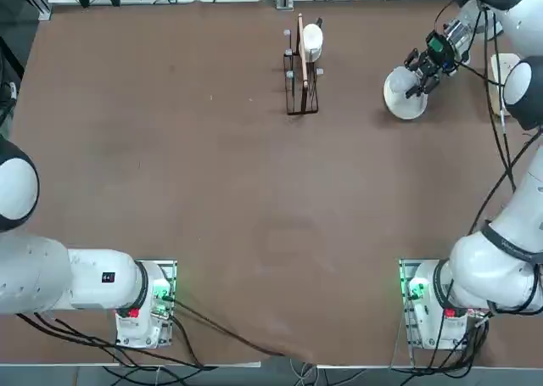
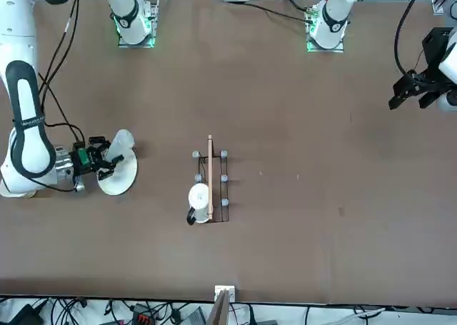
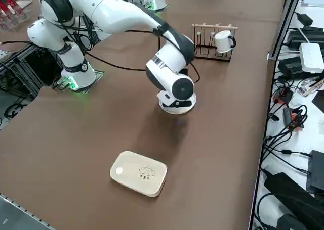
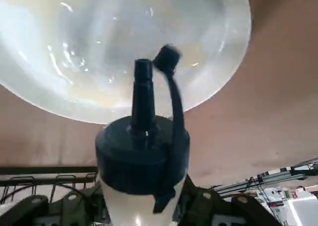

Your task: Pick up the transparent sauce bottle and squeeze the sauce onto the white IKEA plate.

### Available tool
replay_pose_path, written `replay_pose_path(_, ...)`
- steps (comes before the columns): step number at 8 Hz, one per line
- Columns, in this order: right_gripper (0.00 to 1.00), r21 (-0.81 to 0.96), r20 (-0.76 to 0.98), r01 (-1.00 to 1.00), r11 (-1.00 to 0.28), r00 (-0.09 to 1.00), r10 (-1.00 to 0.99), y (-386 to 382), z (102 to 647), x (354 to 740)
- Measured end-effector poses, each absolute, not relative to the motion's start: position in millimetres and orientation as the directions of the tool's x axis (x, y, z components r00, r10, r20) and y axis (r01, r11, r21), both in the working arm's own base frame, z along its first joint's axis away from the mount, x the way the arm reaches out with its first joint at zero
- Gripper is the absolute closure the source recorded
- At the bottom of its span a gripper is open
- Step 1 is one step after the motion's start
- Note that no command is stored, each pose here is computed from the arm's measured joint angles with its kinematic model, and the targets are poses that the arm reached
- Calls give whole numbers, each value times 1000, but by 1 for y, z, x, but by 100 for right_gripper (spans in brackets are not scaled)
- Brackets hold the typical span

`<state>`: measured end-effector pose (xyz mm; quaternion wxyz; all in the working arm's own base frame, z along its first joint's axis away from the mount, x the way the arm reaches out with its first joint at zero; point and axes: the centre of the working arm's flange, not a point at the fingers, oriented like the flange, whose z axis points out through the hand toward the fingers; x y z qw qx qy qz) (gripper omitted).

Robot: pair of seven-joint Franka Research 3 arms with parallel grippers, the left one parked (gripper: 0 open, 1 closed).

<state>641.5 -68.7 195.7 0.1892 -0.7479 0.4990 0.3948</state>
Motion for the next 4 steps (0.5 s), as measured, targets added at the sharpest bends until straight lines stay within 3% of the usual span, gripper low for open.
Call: replay_pose_path(4,55,134,-749,-902,-410,180,-638,-28,189,663)
